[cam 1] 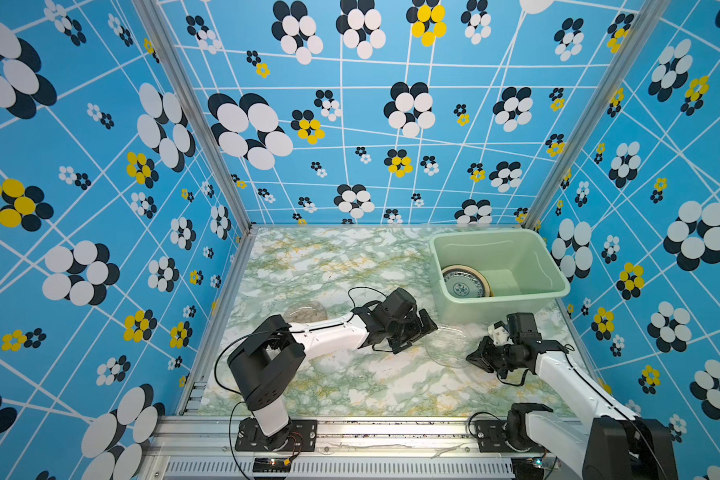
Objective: Place the plates into the plastic bin on the countertop
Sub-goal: 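Carry the clear glass plate into the green bin with the right gripper, then lower the clear glass plate onto the stack and open the right gripper, then move the right gripper out of the bin toward the second clear glass plate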
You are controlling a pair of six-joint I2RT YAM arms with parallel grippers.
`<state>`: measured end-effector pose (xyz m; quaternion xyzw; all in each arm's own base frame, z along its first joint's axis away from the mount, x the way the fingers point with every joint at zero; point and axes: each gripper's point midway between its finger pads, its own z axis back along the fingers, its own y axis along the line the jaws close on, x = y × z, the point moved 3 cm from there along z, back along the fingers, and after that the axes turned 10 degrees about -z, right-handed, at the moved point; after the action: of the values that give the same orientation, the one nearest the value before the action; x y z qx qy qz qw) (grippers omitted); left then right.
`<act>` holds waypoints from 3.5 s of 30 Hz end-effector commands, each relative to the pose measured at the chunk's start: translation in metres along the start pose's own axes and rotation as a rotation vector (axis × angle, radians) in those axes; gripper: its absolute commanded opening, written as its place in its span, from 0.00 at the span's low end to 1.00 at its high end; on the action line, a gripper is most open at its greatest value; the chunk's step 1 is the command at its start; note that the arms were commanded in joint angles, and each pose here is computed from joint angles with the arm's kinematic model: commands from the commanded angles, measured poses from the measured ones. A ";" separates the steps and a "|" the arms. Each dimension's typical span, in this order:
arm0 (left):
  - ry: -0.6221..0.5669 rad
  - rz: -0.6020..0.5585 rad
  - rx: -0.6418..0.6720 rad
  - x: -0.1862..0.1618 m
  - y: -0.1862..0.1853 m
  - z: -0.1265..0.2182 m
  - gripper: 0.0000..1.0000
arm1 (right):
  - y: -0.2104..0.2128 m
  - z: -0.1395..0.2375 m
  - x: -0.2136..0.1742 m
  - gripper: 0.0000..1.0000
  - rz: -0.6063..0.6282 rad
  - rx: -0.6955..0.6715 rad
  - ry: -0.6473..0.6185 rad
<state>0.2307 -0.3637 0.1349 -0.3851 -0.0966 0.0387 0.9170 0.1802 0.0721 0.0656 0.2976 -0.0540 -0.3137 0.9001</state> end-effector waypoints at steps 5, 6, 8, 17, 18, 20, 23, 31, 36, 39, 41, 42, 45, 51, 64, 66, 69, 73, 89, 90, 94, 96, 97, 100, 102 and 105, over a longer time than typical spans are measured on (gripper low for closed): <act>-0.255 -0.114 0.118 0.041 -0.006 0.092 0.99 | 0.015 0.020 -0.045 0.00 0.055 0.000 0.052; -0.286 -0.122 0.127 0.047 -0.004 0.104 0.99 | 0.019 0.025 -0.050 0.00 0.077 0.005 0.060; -0.343 -0.138 0.139 0.056 -0.003 0.127 0.99 | 0.032 0.036 -0.057 0.00 0.124 0.025 0.065; -0.490 -0.396 0.204 0.086 -0.017 0.212 0.99 | 0.137 0.119 -0.043 0.00 0.393 0.097 -0.028; -0.492 -0.411 0.205 0.087 -0.017 0.217 0.99 | 0.151 0.129 -0.037 0.00 0.438 0.076 -0.043; -0.495 -0.432 0.213 0.086 -0.016 0.224 0.99 | 0.169 0.141 -0.023 0.00 0.508 0.010 -0.069; -0.484 -0.465 0.206 0.083 -0.015 0.226 0.99 | 0.192 0.157 0.011 0.00 0.562 -0.092 -0.157; -0.418 -0.610 0.116 0.077 -0.031 0.212 0.99 | 0.206 0.171 0.105 0.00 0.458 -0.108 -0.266; -0.385 -0.661 0.093 0.080 -0.035 0.197 0.99 | 0.178 0.156 0.140 0.00 0.426 -0.203 -0.222; -0.356 -0.688 0.077 0.081 -0.038 0.186 0.99 | 0.164 0.148 0.156 0.00 0.410 -0.265 -0.203; -0.339 -0.715 0.085 0.082 -0.039 0.179 0.99 | 0.156 0.142 0.163 0.00 0.404 -0.307 -0.186; -0.331 -0.737 0.091 0.082 -0.040 0.175 0.99 | 0.153 0.138 0.167 0.00 0.401 -0.329 -0.175; -0.312 -0.770 0.102 0.082 -0.039 0.167 0.99 | 0.143 0.128 0.176 0.00 0.395 -0.390 -0.145; -0.301 -0.778 0.097 0.086 -0.040 0.158 0.99 | 0.119 0.099 0.191 0.00 0.363 -0.453 -0.088; -0.284 -0.798 0.156 0.093 -0.034 0.152 0.99 | 0.100 0.057 0.206 0.00 0.333 -0.472 0.000; -0.286 -0.795 0.161 0.094 -0.034 0.152 0.99 | 0.098 0.053 0.207 0.00 0.329 -0.474 0.006; -0.292 -0.789 0.173 0.096 -0.033 0.154 0.99 | 0.096 0.048 0.208 0.04 0.325 -0.474 0.018; -0.297 -0.785 0.194 0.099 -0.031 0.158 0.99 | 0.096 0.045 0.210 0.10 0.321 -0.466 0.018; -0.402 -0.736 0.267 0.102 -0.022 0.204 0.99 | 0.095 0.048 0.204 0.35 0.322 -0.467 0.024; -0.414 -0.725 0.269 0.102 -0.022 0.210 0.99 | 0.099 0.055 0.204 0.39 0.324 -0.458 -0.001; -0.478 -0.650 0.301 0.099 -0.013 0.240 0.99 | 0.140 0.093 0.196 0.53 0.330 -0.295 -0.157; -0.511 -0.607 0.335 0.094 -0.005 0.259 0.99 | 0.167 0.113 0.184 0.57 0.323 -0.151 -0.238; -0.531 -0.583 0.363 0.091 0.001 0.271 0.99 | 0.184 0.124 0.175 0.58 0.343 -0.077 -0.276; -0.590 -0.526 0.439 0.075 0.019 0.306 0.99 | 0.226 0.152 0.139 0.61 0.423 0.028 -0.390; -0.625 -0.502 0.473 0.062 0.030 0.327 0.99 | 0.250 0.168 0.117 0.63 0.446 0.096 -0.456; -0.674 -0.464 0.512 0.042 0.046 0.357 0.99 | 0.284 0.156 0.065 0.63 0.460 0.256 -0.429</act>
<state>0.2186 -0.1089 0.3655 -0.1354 -0.4780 -0.0608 0.8658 0.3390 0.1013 0.3519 0.2607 -0.3550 -0.1152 0.8904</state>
